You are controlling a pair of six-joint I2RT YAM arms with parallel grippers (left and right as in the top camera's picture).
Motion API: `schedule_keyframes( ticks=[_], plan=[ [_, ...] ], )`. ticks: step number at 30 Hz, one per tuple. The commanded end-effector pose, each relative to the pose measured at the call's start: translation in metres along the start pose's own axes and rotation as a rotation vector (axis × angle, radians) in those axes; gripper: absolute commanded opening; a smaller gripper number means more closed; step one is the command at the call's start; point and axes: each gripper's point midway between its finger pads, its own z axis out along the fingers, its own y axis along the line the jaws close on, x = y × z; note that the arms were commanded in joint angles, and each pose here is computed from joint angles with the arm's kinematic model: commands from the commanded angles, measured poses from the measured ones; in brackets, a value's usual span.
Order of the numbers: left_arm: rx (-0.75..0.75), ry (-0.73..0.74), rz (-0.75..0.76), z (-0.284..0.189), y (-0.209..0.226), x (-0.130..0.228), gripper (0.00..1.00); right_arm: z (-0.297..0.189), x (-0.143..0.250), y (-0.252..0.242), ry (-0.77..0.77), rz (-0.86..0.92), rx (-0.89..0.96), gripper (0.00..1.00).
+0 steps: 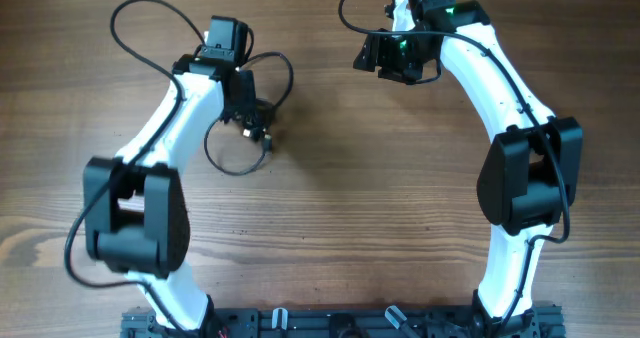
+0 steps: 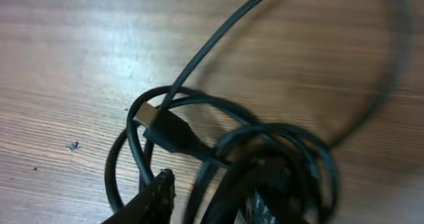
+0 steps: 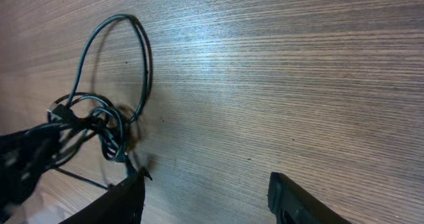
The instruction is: Untangle cables
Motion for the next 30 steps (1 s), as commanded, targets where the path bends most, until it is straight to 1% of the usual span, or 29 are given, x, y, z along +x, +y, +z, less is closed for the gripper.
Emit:
schedule_keyframes(
  ticks=[1, 2, 3, 4, 6, 7, 9, 10, 12, 13, 15, 16, 18, 22, 24, 26, 29, 30],
  plan=[
    [-0.041, 0.102, -0.045, 0.041, 0.016, 0.020, 0.29, 0.005, 0.002, -0.003, 0.015, -0.013, -0.003, 0.61],
    [-0.050, 0.120, -0.080, 0.049, 0.020, 0.024, 0.22, 0.005, 0.002, -0.002, 0.015, -0.016, -0.003, 0.61],
    [-0.049, 0.129, -0.107, 0.052, 0.022, 0.026, 0.11, 0.005, 0.002, -0.002, 0.015, -0.023, -0.004, 0.61],
    [-0.037, 0.132, -0.113, 0.052, 0.021, 0.026, 0.04, 0.005, 0.003, 0.000, 0.019, -0.044, -0.018, 0.61],
    [0.032, 0.144, -0.118, 0.050, 0.009, 0.026, 0.04, 0.004, 0.010, 0.020, 0.054, -0.130, -0.128, 0.54],
    [0.098, 0.153, -0.123, 0.045, -0.003, 0.025, 0.04, 0.001, 0.015, 0.035, 0.068, -0.172, -0.198, 0.53],
    [0.291, 0.159, -0.140, 0.023, -0.031, 0.017, 0.04, -0.010, 0.021, 0.063, 0.069, -0.222, -0.287, 0.54],
    [0.450, 0.157, -0.148, 0.001, -0.052, 0.009, 0.04, -0.019, 0.025, 0.082, 0.056, -0.263, -0.331, 0.54],
    [0.870, 0.129, -0.135, -0.063, -0.097, -0.011, 0.04, -0.032, 0.034, 0.120, 0.036, -0.301, -0.397, 0.56],
    [1.002, 0.124, -0.163, -0.087, -0.106, -0.021, 0.04, -0.033, 0.037, 0.133, 0.033, -0.297, -0.412, 0.58],
    [1.099, 0.143, -0.224, -0.105, -0.110, -0.030, 0.04, -0.029, 0.044, 0.152, 0.045, -0.268, -0.438, 0.59],
    [1.135, 0.147, -0.242, -0.110, -0.112, -0.034, 0.04, -0.025, 0.050, 0.160, 0.061, -0.251, -0.444, 0.59],
    [1.140, 0.159, -0.297, -0.112, -0.112, -0.040, 0.04, -0.021, 0.057, 0.171, 0.079, -0.208, -0.446, 0.58],
    [1.129, 0.230, -0.433, -0.111, -0.111, -0.043, 0.04, -0.009, 0.045, 0.154, 0.022, -0.114, -0.311, 0.58],
    [1.125, 0.262, -0.481, -0.112, -0.111, -0.043, 0.04, -0.001, 0.042, 0.145, 0.014, -0.076, -0.271, 0.52],
    [1.124, 0.270, -0.493, -0.112, -0.112, -0.043, 0.04, 0.007, 0.043, 0.143, 0.026, -0.059, -0.263, 0.51],
    [1.127, 0.279, -0.478, -0.114, -0.119, -0.040, 0.04, 0.015, 0.032, 0.143, -0.013, -0.035, -0.264, 0.50],
    [1.129, 0.283, -0.472, -0.115, -0.122, -0.038, 0.04, 0.020, 0.031, 0.142, -0.014, -0.031, -0.256, 0.49]
  ],
)
